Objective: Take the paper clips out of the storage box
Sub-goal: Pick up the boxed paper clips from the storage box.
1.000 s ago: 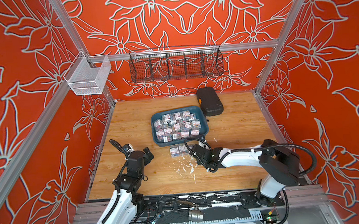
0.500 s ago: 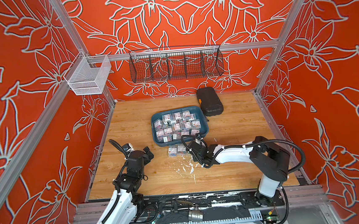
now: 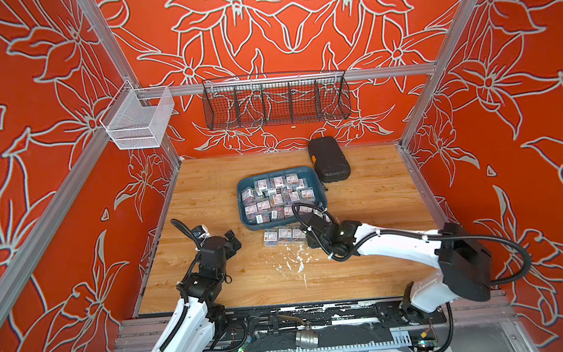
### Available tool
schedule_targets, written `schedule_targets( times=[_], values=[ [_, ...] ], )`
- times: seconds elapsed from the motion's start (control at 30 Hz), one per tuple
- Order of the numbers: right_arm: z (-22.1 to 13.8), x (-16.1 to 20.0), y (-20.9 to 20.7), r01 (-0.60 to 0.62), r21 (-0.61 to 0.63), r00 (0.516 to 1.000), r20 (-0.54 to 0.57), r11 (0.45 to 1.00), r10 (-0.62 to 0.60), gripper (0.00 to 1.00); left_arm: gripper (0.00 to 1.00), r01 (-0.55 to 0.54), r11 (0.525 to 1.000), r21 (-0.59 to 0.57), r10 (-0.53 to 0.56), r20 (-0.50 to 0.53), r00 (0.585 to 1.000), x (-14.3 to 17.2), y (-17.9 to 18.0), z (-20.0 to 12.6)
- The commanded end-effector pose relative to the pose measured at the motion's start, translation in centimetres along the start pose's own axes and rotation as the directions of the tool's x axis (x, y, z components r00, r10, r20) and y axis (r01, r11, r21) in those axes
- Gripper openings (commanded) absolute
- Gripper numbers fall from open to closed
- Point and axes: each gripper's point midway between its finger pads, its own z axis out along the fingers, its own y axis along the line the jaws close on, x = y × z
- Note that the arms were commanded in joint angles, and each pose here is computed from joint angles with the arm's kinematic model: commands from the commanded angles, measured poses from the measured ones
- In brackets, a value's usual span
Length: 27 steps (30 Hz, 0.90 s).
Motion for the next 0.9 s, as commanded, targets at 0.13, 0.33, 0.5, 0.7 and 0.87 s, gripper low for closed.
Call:
schedule_targets(
  times=[0.13, 0.33, 0.5, 0.7, 0.87],
  values=[
    [-4.4, -4.5, -2.1, -0.050, -0.040, 0.976, 0.211, 0.998, 0.058, 0.80, 0.97, 0.005, 1.000, -0.010, -0.005, 0.014, 1.000, -0.6, -0.1, 0.1],
    [-7.5, -7.6, -1.8, -0.031, -0.221, 0.939, 0.329, 0.975, 0.104, 0.96, 0.97, 0.004, 1.000, -0.016, -0.004, 0.009, 1.000, -0.5, 0.0, 0.1],
    [-7.3, -10.1, -3.1, -0.050, -0.169, 0.941, 0.322, 0.984, 0.103, 0.98, 0.97, 0.011, 1.000, -0.024, -0.010, 0.009, 1.000, -0.5, 0.2, 0.0],
    [-5.0, -13.8, -1.5, 0.031, -0.099, 0.946, 0.324, 0.995, 0.003, 0.84, 0.97, 0.020, 0.999, -0.032, -0.019, 0.017, 1.000, -0.6, 0.4, -0.1],
    [-0.4, -16.3, 0.8, 0.070, -0.120, 0.970, 0.239, 0.990, -0.040, 0.76, 0.98, 0.014, 1.000, -0.027, -0.013, 0.015, 1.000, -0.6, 0.2, 0.1]
  ],
)
